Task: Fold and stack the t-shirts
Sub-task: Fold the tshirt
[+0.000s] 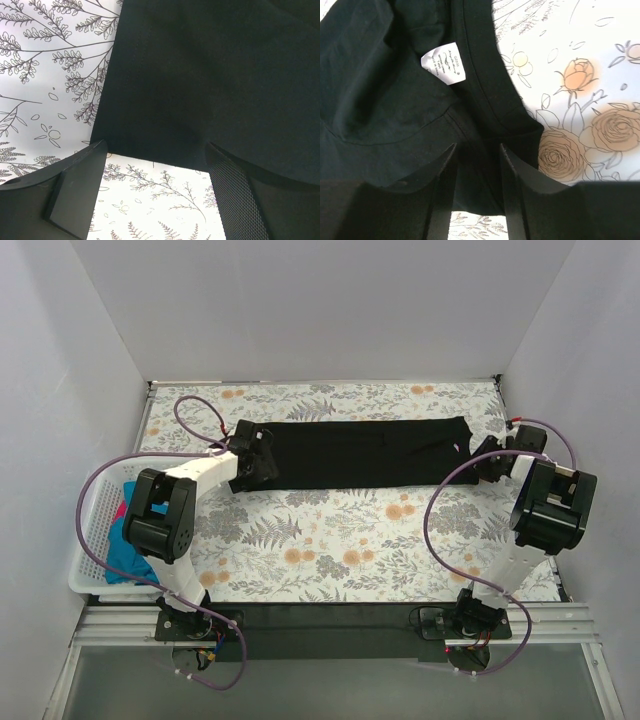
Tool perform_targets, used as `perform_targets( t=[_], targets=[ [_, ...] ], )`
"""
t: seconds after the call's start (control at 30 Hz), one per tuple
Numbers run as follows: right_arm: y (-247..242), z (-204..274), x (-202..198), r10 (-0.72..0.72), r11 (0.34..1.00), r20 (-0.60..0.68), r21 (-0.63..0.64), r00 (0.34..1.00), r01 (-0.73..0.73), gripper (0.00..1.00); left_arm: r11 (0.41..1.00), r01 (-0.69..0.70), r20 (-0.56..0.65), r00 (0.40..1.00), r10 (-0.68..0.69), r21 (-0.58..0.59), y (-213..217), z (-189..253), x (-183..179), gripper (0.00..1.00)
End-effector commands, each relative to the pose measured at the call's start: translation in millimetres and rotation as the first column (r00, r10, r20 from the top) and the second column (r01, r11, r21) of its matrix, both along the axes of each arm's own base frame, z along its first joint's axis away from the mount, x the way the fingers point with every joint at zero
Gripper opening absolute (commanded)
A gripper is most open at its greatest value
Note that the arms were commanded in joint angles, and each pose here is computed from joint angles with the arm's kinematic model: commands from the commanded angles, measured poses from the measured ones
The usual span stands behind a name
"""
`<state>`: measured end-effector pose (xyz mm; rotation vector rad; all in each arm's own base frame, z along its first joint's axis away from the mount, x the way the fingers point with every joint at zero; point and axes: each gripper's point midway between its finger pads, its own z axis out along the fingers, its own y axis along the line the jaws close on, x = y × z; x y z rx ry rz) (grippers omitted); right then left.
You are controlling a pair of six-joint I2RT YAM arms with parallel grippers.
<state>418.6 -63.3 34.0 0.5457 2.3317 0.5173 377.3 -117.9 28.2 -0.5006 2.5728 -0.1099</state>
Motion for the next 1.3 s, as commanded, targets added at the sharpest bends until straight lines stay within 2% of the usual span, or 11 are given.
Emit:
perform_targets(
  t=[0.0,0.1,0.27,0.47,0.73,0.87,1.07,1.2,1.23,1.27],
  targets=[
    [2.3,14.4,13.5,0.059,0.998,0.085,-0.003,0.995,-0.059,0.44,1.0,-0.007,-0.026,1.0,0.006,-0.002,1.0,-3.0,-2.3,0.78],
    [7.5,19.0,8.6,0.069,0.998,0.1,0.009,0.993,-0.07,0.31,1.0,-0.015,-0.057,0.998,0.016,0.024,5.8,-10.5,-7.7,0.78],
    [3.0,19.2,-7.2,0.026,1.0,0.086,-0.017,0.996,-0.025,0.01,0.997,-0.046,-0.134,0.99,0.053,0.056,14.8,-23.5,-23.9,0.78],
    [-21.5,7.0,-41.6,-0.119,0.993,0.027,0.0,0.993,0.119,0.01,0.992,-0.107,-0.215,0.969,0.119,0.066,30.0,-35.1,-44.6,0.74],
    [-31.6,-21.1,-65.6,-0.205,0.979,-0.056,-0.004,0.977,0.205,0.01,0.991,-0.125,-0.316,0.939,0.133,0.047,33.4,-53.6,-78.4,0.73],
    [-45.4,-27.7,-85.9,-0.309,0.951,-0.107,0.0,0.945,0.311,0.01,0.989,-0.143,-0.36,0.921,0.149,0.045,36.5,-56.8,-102.3,0.72],
    [-56.5,-31.2,-116.7,-0.42,0.907,-0.138,-0.07,0.897,0.415,0.01,0.978,-0.211,-0.389,0.9,0.195,0.004,38.8,-56.1,-144.3,0.69],
    [-49.2,-17.4,-120.2,-0.424,0.906,-0.097,-0.057,0.9,0.421,0.11,0.983,-0.175,-0.241,0.958,0.157,-0.055,25.1,-19.8,-136.1,0.72],
    [-48.5,-13.1,-120.1,-0.427,0.904,-0.084,-0.058,0.9,0.423,0.21,0.983,-0.171,-0.223,0.963,0.153,-0.064,22.9,-13.2,-134.1,0.73],
    [-48.2,0.3,-116.0,-0.422,0.905,-0.041,-0.067,0.905,0.419,0.25,0.982,-0.173,-0.206,0.966,0.155,-0.074,21.7,-6.9,-130.8,0.73]
  ],
)
